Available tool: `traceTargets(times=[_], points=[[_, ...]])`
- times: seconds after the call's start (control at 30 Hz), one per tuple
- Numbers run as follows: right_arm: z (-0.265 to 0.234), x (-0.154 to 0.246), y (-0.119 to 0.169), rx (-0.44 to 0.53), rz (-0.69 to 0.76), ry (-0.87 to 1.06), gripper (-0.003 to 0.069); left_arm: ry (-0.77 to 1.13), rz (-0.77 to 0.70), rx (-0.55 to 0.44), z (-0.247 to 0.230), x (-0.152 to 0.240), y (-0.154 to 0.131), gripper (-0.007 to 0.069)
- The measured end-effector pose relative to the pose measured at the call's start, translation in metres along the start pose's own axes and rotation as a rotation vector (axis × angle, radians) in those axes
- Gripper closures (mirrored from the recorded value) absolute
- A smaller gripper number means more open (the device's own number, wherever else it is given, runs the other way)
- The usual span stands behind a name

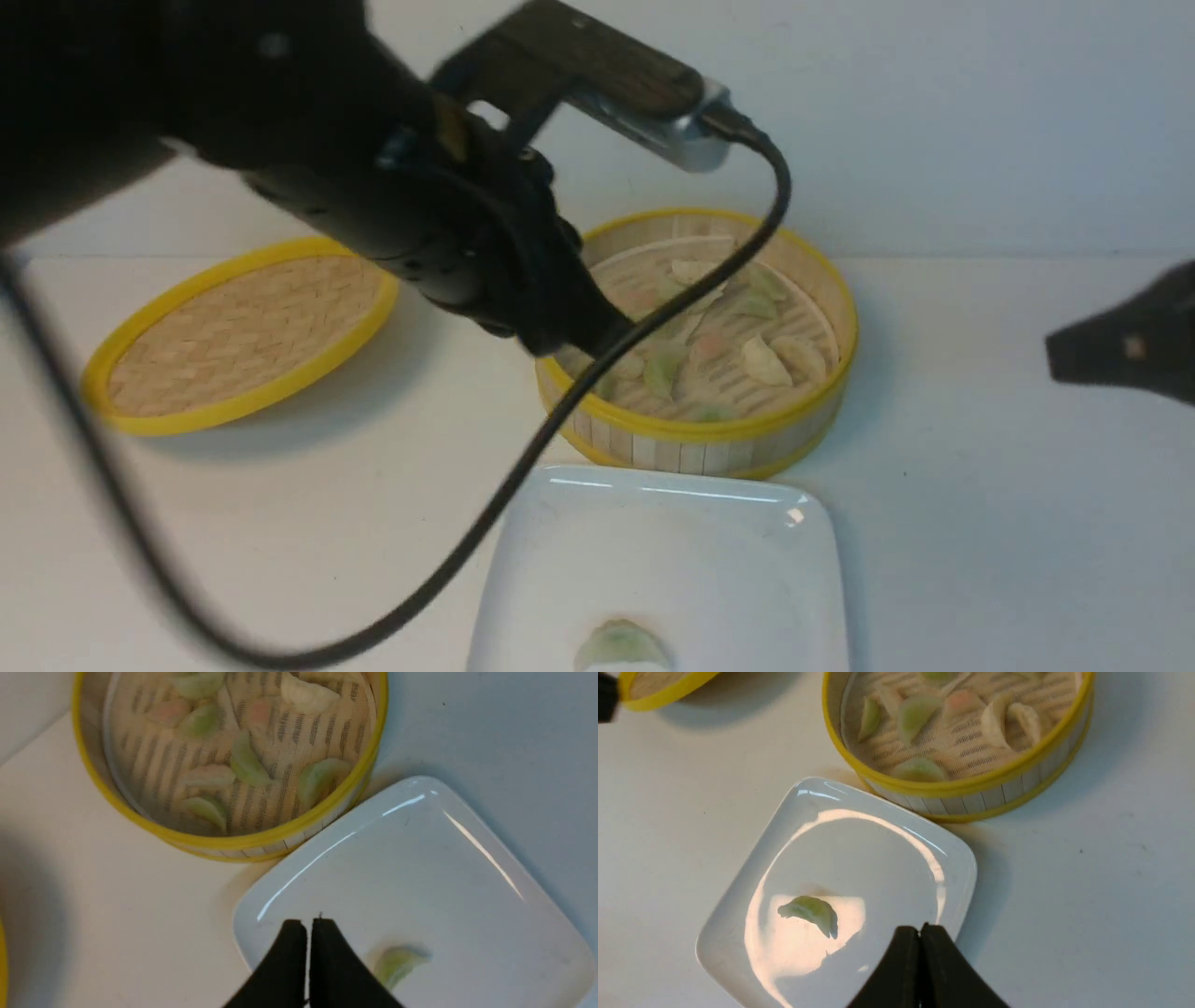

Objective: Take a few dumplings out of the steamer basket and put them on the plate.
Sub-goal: Use the right arm to grab a dumpling from inside the steamer

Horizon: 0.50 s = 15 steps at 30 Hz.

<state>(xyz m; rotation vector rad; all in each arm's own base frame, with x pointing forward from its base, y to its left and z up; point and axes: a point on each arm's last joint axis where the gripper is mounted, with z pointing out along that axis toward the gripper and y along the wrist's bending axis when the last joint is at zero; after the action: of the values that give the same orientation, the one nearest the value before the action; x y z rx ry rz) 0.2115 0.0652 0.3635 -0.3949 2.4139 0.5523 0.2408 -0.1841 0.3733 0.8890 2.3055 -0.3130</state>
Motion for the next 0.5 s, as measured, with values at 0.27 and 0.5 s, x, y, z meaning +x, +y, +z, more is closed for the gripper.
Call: traceTargets(times=[0.27, 0.5], points=[[0.121, -0.061, -0.001, 0.028, -0.17, 0.212, 0.0652, -0.141, -0.118, -0.009, -0.059, 0.077, -0.009, 0.0631], [0.219, -0.083, -0.01, 0.07, -0.232, 0.375, 0.0514, -0.2, -0.117, -0.054, -0.085, 0.117, -0.01, 0.0631]])
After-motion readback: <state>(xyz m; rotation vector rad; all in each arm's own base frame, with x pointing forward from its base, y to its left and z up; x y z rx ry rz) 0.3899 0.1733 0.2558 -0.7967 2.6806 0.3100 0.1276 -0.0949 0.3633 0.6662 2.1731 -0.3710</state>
